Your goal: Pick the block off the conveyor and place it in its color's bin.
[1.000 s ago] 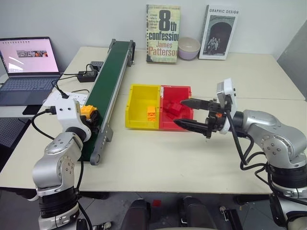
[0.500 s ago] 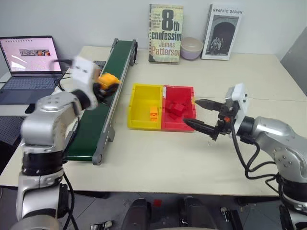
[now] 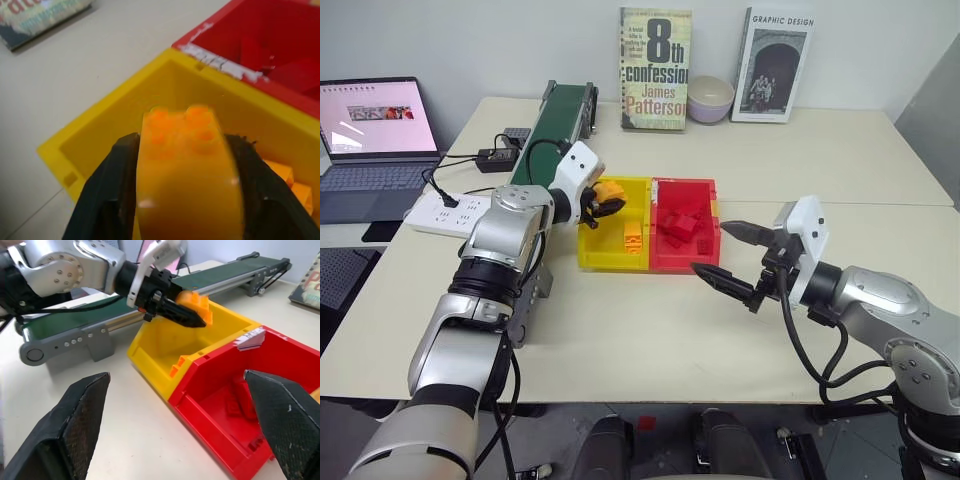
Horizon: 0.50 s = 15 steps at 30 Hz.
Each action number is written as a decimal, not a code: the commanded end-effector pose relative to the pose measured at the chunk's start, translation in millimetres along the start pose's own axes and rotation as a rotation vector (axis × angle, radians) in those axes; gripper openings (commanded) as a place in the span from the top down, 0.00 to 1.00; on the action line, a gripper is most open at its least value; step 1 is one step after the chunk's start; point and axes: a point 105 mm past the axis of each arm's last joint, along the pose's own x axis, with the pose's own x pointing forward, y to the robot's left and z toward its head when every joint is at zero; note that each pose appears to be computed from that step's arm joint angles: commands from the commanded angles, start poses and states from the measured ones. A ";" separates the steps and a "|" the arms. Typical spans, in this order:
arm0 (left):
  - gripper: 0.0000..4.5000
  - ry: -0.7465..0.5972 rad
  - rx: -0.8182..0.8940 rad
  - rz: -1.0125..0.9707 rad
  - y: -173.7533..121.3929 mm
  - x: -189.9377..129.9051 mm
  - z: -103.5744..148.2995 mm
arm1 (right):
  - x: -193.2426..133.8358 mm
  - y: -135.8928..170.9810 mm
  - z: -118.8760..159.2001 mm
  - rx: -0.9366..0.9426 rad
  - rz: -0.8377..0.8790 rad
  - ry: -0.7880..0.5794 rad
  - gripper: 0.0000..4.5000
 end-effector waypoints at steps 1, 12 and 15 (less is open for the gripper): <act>0.32 -0.077 0.037 -0.007 1.5 -3.0 22.8 | -3.7 3.7 13.8 -0.027 -0.001 -0.046 0.00; 0.00 -0.080 0.079 -0.100 0.1 -52.8 23.0 | -8.0 -12.3 12.6 -0.045 0.021 -0.006 0.00; 0.00 -0.026 0.108 -0.168 -10.6 -79.6 12.5 | -11.2 -21.3 13.1 -0.057 0.022 0.004 0.00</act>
